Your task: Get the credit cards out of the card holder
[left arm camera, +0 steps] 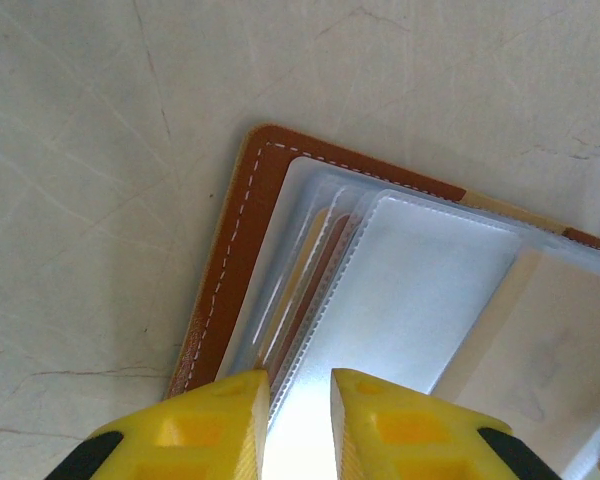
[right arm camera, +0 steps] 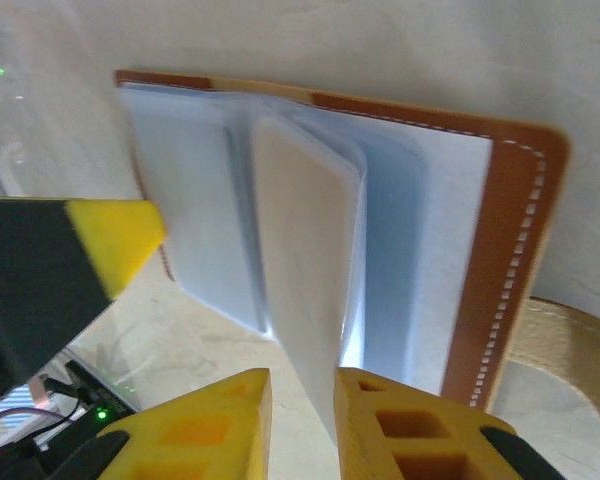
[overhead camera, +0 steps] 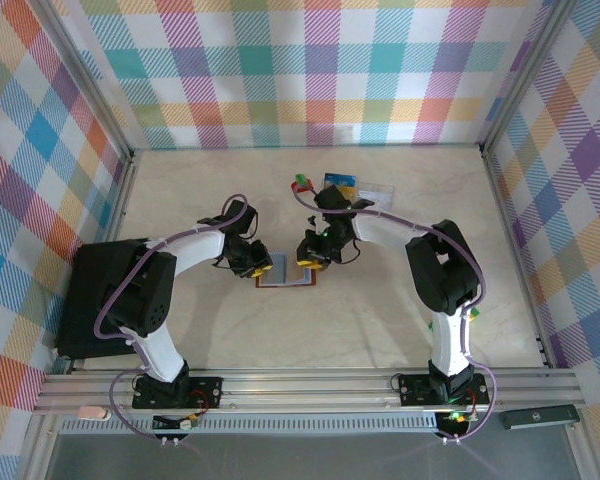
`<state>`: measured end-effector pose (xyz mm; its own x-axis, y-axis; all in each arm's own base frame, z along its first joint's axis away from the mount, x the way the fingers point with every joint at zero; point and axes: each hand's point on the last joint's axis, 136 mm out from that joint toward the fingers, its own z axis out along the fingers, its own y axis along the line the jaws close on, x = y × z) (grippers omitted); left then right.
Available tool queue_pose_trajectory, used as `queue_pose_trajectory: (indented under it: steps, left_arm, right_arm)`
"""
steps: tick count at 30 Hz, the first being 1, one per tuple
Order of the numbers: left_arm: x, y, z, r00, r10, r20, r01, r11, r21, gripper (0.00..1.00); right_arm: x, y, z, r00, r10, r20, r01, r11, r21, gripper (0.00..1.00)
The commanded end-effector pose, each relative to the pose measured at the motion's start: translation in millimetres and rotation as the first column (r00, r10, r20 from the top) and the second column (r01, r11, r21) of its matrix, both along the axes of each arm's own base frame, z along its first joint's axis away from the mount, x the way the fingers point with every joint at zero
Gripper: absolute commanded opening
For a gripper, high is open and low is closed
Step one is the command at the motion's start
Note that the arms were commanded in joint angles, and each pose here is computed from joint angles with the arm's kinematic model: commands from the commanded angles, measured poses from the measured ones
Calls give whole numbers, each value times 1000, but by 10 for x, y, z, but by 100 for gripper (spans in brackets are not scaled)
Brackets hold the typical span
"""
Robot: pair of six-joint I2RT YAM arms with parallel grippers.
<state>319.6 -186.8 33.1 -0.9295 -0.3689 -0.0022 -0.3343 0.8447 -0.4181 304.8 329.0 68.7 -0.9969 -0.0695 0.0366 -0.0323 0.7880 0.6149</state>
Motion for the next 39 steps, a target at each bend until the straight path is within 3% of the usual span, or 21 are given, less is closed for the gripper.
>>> queue_pose_trajectory:
  steps: [1, 12, 23, 39]
  left_arm:
    - [-149, 75, -174, 998, -7, -67, 9, 999, 32, 24]
    - [-133, 61, -105, 999, -7, -50, 8, 1000, 20, 24]
    - [-77, 42, 138, 1000, -11, -2, 11, 1000, 5, 25]
    - [-175, 99, -133, 998, -11, -64, 13, 999, 41, 25]
  right_arm:
    - [29, 155, 329, 999, 15, 42, -20, 993, 113, 24]
    - [66, 318, 274, 998, 43, 45, -50, 986, 160, 27]
    - [175, -125, -162, 995, -8, 103, 22, 990, -141, 35]
    - [117, -17, -339, 999, 19, 41, -14, 995, -98, 37]
